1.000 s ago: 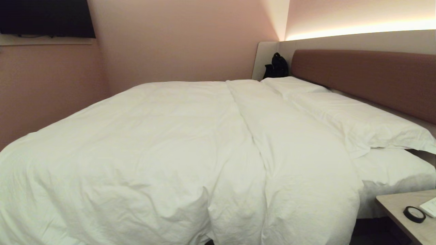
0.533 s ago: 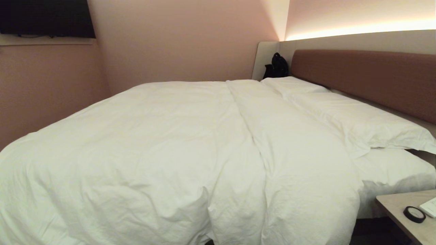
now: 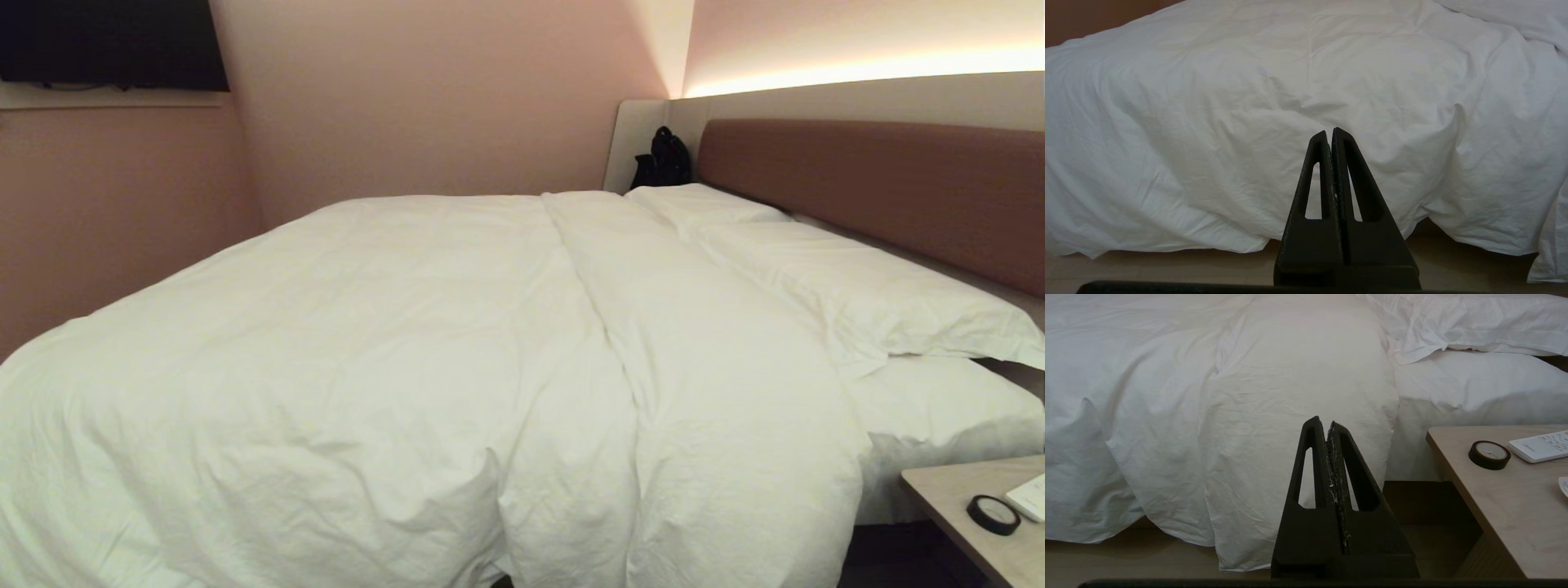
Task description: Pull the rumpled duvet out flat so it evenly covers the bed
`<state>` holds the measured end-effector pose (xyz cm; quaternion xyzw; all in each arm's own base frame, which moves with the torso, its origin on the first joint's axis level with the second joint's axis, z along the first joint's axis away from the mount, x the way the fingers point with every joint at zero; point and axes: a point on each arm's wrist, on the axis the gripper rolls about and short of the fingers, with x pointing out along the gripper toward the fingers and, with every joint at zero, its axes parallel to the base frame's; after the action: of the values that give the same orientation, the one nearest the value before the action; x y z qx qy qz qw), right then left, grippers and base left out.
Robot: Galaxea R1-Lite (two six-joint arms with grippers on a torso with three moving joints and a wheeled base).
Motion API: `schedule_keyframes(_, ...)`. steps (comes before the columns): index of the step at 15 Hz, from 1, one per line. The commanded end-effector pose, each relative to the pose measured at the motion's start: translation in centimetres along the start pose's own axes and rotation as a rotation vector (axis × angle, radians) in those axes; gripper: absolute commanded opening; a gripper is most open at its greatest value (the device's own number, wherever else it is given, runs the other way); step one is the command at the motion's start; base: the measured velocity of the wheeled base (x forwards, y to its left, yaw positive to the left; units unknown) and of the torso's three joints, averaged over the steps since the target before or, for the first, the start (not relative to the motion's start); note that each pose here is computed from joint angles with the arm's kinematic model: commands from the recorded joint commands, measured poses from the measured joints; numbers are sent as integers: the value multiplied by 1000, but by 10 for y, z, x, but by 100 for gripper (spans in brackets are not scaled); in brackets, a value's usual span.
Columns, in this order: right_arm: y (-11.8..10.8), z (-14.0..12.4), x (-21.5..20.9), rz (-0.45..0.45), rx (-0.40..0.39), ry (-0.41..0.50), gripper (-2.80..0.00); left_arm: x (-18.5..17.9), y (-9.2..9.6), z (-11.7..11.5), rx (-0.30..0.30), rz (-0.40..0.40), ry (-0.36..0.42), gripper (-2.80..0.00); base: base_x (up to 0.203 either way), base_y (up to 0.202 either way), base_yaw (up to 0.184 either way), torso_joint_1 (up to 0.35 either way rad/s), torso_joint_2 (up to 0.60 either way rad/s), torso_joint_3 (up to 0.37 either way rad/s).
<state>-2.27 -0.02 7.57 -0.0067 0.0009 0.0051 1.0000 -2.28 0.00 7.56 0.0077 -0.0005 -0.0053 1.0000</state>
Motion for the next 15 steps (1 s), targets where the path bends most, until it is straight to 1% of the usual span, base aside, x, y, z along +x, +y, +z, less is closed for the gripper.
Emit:
schedule_keyframes(1, 0, 0, 0, 1, 0, -1, -280, 0, 0, 0, 0, 0, -1, -280, 0, 0, 0, 0, 0, 0)
schedule_keyframes(15, 0, 0, 0, 1, 0, 1, -280, 0, 0, 0, 0, 0, -1, -280, 0, 0, 0, 0, 0, 0)
